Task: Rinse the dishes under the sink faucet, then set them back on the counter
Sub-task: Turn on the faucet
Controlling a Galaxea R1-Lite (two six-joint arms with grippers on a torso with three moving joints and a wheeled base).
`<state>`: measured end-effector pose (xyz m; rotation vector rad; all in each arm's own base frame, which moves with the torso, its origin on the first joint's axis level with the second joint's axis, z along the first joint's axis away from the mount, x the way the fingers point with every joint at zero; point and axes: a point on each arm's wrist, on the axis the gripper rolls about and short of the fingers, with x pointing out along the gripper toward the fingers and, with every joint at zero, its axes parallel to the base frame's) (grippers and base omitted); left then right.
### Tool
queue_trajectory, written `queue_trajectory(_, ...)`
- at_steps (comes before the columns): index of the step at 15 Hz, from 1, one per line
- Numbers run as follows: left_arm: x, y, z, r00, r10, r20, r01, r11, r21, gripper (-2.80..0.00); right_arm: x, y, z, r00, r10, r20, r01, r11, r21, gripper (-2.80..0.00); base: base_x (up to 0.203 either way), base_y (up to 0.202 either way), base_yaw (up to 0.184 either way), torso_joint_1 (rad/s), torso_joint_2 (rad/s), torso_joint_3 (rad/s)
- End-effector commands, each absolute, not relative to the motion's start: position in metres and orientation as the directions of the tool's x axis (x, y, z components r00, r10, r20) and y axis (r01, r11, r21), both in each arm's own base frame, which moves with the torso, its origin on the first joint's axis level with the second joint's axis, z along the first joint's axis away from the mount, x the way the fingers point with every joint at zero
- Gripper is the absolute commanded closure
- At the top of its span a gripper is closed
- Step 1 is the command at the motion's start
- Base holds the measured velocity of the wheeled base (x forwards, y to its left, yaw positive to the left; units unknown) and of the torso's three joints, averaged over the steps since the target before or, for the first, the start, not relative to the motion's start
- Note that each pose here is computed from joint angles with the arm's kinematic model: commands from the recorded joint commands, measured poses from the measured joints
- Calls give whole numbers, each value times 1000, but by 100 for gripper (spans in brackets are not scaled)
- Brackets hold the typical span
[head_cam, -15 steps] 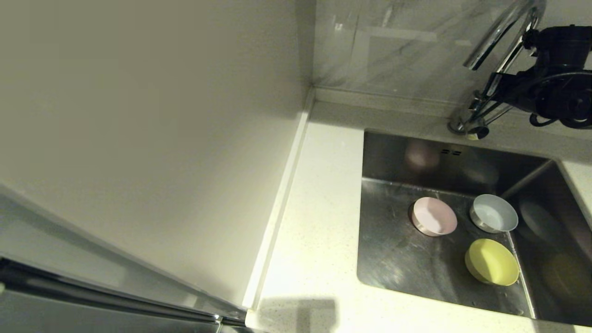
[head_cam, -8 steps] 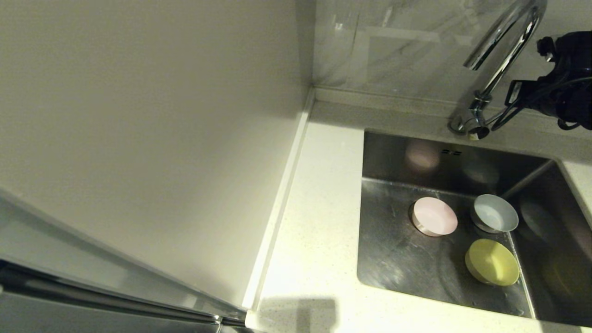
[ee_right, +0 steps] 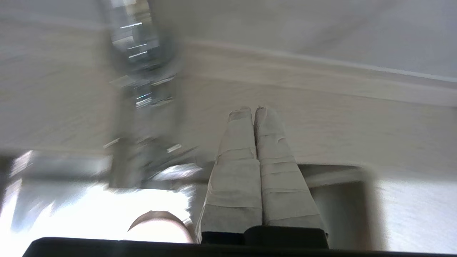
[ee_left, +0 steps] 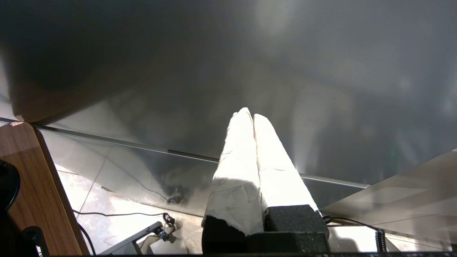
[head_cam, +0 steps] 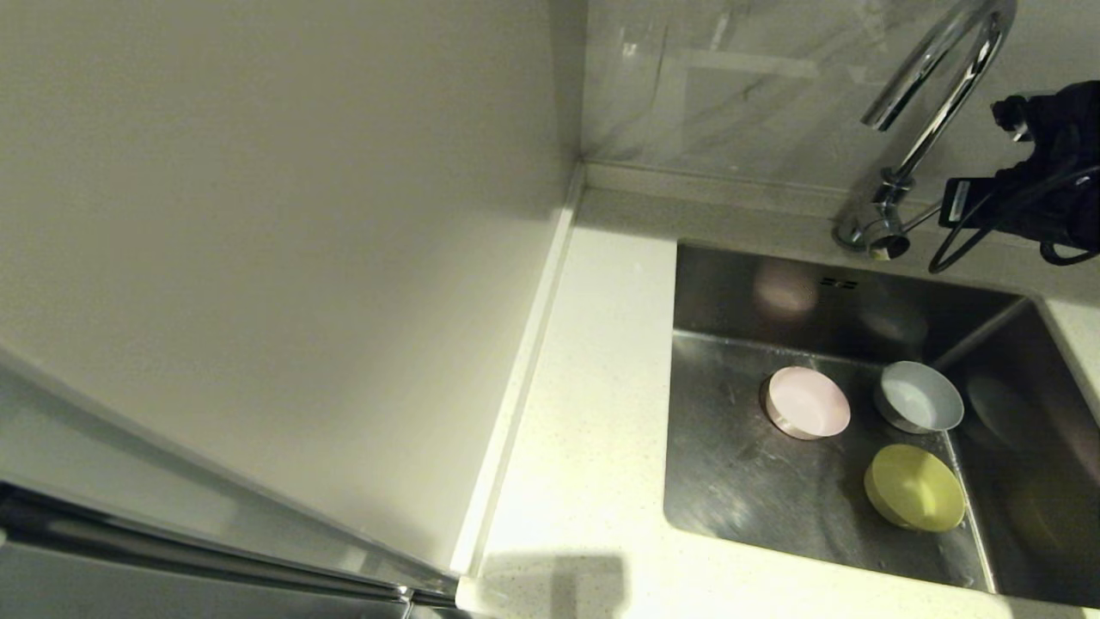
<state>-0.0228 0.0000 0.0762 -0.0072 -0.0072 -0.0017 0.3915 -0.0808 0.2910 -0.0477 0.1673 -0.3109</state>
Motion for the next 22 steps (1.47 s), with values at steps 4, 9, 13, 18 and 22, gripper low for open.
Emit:
queue_trajectory(4, -23, 0, 75, 1000, -2, 5, 2, 1000, -8, 0, 377, -111, 296, 947, -283, -153, 266, 957, -119, 0, 0, 0, 0, 0, 0, 0)
queue_trajectory(9, -23, 0, 75, 1000, -2, 5, 2, 1000, -8, 0, 376, -106, 316, 960, -266, -86, 269, 963, 22, 0, 0, 0, 0, 0, 0, 0)
queue_trajectory(13, -23, 0, 75, 1000, -2, 5, 2, 1000, -8, 0, 380, -82, 336, 979, -203, -12, 202, 966, 162, 0, 0, 0, 0, 0, 0, 0)
queue_trajectory(18, -23, 0, 75, 1000, -2, 5, 2, 1000, -8, 0, 383, -70, 327, 987, -156, -44, 161, 978, 132, 0, 0, 0, 0, 0, 0, 0)
queue_trajectory(22, -23, 0, 75, 1000, -2, 5, 2, 1000, -8, 0, 386, -63, 317, 988, -132, -79, 141, 984, 112, 0, 0, 0, 0, 0, 0, 0)
